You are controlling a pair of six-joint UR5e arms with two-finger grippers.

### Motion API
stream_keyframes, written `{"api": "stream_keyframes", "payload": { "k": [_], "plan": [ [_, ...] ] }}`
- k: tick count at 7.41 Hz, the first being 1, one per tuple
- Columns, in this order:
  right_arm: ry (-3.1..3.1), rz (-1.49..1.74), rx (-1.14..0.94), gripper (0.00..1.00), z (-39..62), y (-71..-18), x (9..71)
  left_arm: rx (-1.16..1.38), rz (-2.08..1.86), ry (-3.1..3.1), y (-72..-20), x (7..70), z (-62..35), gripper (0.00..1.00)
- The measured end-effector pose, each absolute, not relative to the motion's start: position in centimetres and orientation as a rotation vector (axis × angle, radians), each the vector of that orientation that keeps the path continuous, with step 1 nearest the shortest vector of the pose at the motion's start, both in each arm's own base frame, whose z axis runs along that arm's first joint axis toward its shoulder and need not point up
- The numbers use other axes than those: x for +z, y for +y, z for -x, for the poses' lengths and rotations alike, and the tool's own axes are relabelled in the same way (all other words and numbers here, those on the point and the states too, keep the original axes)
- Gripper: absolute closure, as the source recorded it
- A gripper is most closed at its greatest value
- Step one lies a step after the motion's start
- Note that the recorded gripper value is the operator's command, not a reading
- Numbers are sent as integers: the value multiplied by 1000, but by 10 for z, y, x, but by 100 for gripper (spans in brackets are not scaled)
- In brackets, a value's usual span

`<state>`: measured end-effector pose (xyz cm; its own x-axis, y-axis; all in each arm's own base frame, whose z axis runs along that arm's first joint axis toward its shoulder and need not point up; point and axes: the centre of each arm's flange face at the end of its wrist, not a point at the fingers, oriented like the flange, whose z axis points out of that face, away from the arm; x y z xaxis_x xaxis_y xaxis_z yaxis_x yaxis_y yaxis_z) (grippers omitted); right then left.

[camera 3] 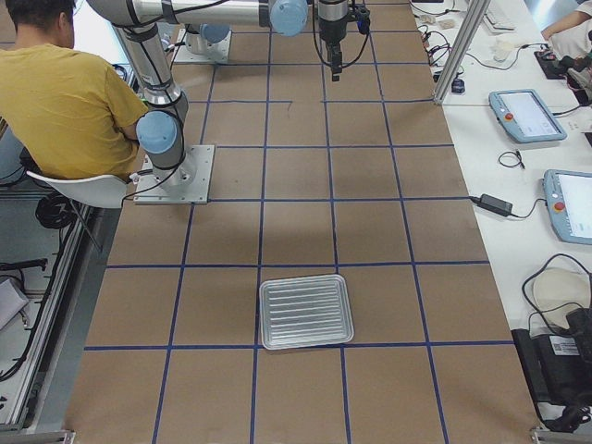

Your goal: Place bearing gear from tray to pile

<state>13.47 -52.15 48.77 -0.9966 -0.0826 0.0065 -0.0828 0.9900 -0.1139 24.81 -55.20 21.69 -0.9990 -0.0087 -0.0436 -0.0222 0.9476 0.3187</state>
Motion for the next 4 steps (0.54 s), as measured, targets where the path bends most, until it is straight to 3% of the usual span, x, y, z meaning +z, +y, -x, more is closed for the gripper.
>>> {"api": "stream_keyframes", "payload": {
  "k": [4],
  "plan": [
    [-3132,-126,180,0,-133,-522,488,231,-144,3043,-592,355,-109,0]
  ]
}}
